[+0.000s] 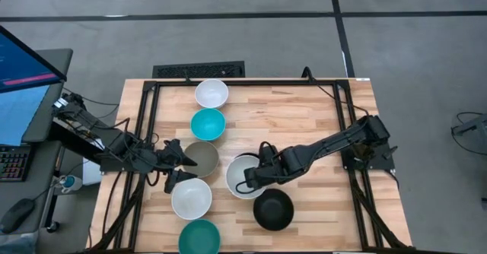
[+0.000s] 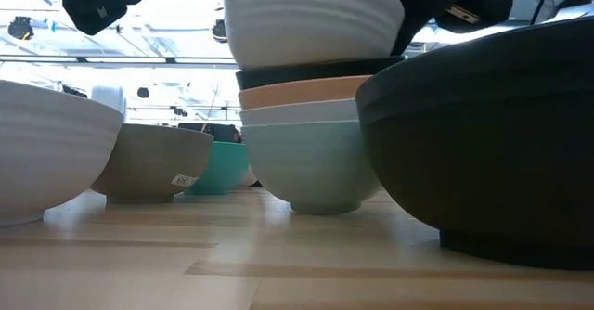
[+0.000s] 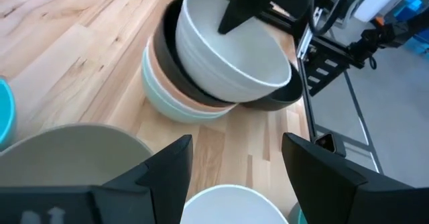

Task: Nest bowls inside each other
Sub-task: Stack the white bowl on the black bowl

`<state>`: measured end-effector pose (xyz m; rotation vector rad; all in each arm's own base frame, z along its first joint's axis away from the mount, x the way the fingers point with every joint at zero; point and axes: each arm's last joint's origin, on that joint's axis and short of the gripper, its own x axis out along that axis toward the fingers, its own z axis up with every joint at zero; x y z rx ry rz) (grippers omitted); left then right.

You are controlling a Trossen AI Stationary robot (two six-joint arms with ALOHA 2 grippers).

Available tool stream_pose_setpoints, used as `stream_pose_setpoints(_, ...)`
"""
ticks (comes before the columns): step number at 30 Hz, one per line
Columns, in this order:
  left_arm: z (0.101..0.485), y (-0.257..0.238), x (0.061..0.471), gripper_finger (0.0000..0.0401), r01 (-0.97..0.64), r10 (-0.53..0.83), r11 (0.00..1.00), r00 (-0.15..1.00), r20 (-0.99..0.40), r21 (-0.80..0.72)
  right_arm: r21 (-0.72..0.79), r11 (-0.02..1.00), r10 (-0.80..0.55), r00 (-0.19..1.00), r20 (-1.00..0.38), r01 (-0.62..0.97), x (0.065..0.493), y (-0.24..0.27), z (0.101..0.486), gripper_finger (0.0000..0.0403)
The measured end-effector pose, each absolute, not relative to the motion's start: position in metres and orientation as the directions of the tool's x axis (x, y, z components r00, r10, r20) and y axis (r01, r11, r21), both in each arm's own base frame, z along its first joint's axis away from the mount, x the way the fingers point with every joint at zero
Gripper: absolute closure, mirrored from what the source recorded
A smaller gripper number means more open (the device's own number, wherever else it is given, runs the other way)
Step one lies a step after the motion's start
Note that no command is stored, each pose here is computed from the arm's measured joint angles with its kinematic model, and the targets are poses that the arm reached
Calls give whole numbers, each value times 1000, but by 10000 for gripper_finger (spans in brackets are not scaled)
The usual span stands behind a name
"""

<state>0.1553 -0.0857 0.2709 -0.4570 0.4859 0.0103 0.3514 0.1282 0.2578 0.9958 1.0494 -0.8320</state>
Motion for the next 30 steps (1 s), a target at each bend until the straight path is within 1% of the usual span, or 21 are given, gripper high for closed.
stream_pose_setpoints(11,271,-86,155,179,-117,-97,901,885,-456,-419,197,307,-141,249,-958,931,347,115,261,360)
stream_pose_setpoints(15,271,-86,155,179,-117,-97,901,885,-456,-419,208,300,-160,264,-951,931,347,109,266,360)
stream_pose_setpoints(20,271,-86,155,179,-117,-97,901,885,-456,-418,166,294,-189,227,-955,941,343,98,268,360)
stream_pose_setpoints(26,271,-86,155,179,-117,-97,901,885,-456,-418,156,314,-157,214,-964,936,345,91,268,358)
stream_pose_setpoints(30,271,-86,155,179,-117,-97,900,885,-456,-419,167,299,-151,219,-964,940,346,91,268,356)
